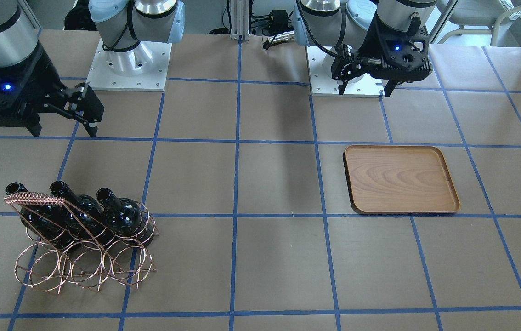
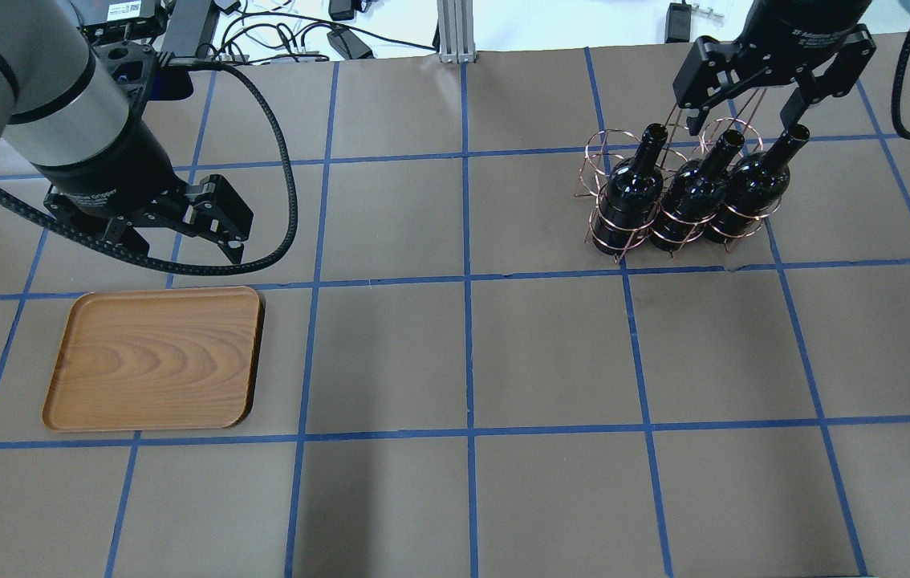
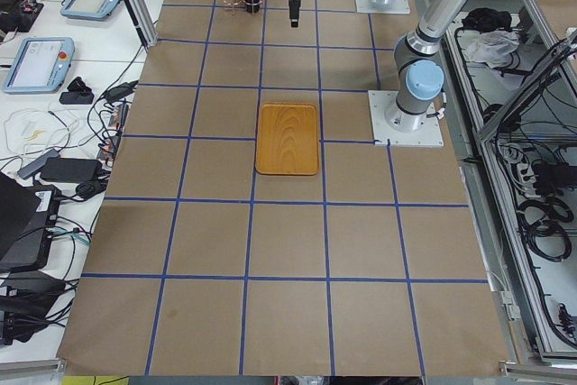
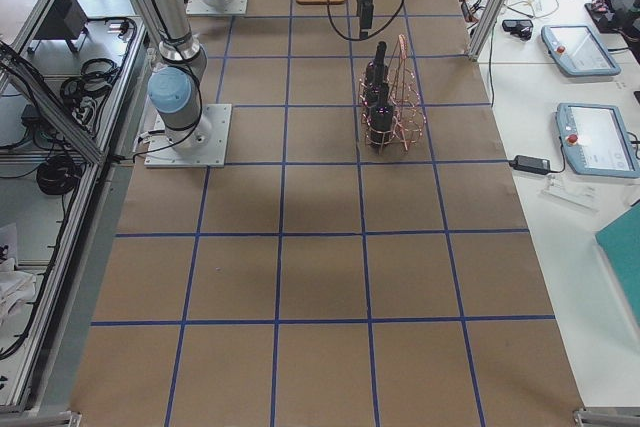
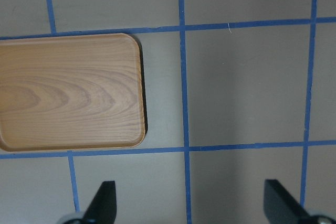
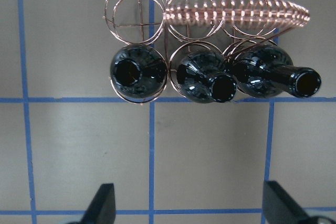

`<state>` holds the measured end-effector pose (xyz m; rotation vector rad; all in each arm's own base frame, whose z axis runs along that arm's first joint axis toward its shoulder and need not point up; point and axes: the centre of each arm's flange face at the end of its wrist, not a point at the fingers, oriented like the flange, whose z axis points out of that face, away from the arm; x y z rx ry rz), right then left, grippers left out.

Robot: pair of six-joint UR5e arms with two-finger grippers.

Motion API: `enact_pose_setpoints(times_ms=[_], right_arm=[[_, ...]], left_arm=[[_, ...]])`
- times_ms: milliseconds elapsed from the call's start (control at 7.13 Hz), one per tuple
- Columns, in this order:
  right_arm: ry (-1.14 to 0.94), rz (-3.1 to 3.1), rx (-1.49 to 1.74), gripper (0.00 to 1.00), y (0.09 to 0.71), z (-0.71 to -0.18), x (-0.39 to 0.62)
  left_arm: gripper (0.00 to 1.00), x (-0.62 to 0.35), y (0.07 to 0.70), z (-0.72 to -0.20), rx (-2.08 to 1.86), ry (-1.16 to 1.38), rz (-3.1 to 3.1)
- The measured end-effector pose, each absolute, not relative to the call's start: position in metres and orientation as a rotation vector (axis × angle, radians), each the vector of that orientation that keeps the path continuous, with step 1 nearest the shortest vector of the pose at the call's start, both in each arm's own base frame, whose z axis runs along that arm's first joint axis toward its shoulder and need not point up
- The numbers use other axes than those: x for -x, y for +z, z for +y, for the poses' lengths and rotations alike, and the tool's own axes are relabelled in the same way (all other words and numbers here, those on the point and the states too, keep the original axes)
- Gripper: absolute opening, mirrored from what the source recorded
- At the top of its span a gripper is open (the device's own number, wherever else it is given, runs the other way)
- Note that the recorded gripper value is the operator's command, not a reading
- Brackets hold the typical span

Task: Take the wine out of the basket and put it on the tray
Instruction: 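Lower the right gripper over the middle bottle in the copper rack, then close the right gripper on the middle bottle's neck and lift it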

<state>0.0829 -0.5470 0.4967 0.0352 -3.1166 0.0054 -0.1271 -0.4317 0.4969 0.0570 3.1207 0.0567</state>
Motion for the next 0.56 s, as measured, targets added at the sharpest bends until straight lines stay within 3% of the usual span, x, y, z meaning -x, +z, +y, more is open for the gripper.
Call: enact_pose_setpoints(times_ms=[421, 561], right_arm=[[-0.059, -3.121, -0.076, 0.95, 0.437, -0.586, -0.065], [-0.043, -3.120, -0.080, 0.89, 0.423, -0.592, -0.064]], left_arm=[[1.00, 0.127, 0.496, -0.432, -0.057, 0.057, 3.122], [1.00, 0.127, 0.496, -0.432, -0.057, 0.056, 3.122]])
